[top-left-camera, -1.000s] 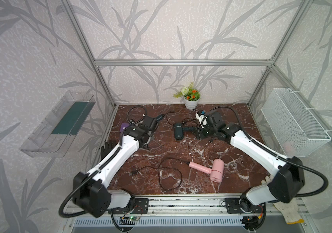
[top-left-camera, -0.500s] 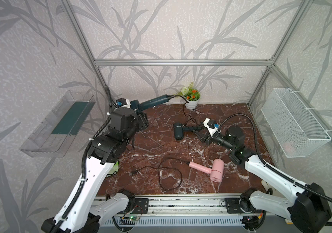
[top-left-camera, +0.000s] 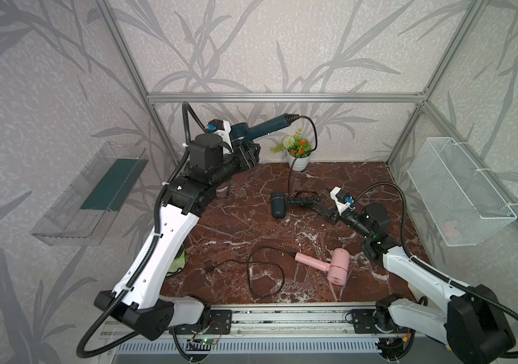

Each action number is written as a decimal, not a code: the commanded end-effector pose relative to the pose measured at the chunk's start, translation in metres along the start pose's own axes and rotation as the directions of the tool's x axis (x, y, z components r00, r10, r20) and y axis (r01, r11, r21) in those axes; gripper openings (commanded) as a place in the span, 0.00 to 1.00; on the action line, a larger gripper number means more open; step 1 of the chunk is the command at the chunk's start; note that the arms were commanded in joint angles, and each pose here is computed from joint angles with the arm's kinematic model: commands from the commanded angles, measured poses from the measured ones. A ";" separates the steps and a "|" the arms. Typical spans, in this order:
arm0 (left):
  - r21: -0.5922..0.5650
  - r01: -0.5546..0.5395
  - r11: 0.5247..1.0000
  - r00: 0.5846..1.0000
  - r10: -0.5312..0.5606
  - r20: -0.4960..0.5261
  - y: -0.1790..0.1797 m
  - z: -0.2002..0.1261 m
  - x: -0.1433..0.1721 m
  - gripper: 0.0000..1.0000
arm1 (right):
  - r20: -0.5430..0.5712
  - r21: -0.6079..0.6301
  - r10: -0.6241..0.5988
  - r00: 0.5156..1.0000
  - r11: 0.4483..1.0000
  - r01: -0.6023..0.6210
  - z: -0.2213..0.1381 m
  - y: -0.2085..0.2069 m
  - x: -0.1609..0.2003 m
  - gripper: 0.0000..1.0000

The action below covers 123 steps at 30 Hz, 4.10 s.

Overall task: Wrap the cord around the hair dryer
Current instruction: Pick up the hair dryer from the center of the board, then wrap the power cord around the hair dryer.

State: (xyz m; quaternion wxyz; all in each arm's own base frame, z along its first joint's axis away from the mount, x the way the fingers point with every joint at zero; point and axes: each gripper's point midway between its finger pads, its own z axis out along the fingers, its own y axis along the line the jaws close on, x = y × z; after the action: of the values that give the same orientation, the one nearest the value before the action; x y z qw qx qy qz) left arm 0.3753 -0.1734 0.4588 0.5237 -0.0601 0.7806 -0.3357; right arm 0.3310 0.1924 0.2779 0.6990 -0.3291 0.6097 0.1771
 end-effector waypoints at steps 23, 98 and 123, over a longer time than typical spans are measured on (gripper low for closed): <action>0.210 -0.036 0.977 0.985 -0.001 0.172 -0.082 -0.101 -0.076 0.00 | 0.110 -0.163 -0.091 0.990 0.981 0.108 -0.002 0.039 0.025 0.71; 0.082 -0.641 0.763 0.736 0.641 -0.218 0.013 -0.012 0.103 0.00 | -0.299 -0.144 -0.683 0.667 0.723 0.676 0.026 0.010 -0.242 0.00; -0.002 -0.051 0.999 0.950 0.049 0.308 0.015 -0.033 -0.001 0.00 | -0.257 -0.298 -0.306 0.916 0.927 0.226 0.026 0.078 -0.118 0.00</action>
State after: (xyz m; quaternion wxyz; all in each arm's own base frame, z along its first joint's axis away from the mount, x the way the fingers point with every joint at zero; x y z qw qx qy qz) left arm 0.3401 -0.1656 0.4114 0.5976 -0.0038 0.7492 -0.2856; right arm 0.2867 0.2670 0.3541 0.5326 -0.5363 0.6502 0.0767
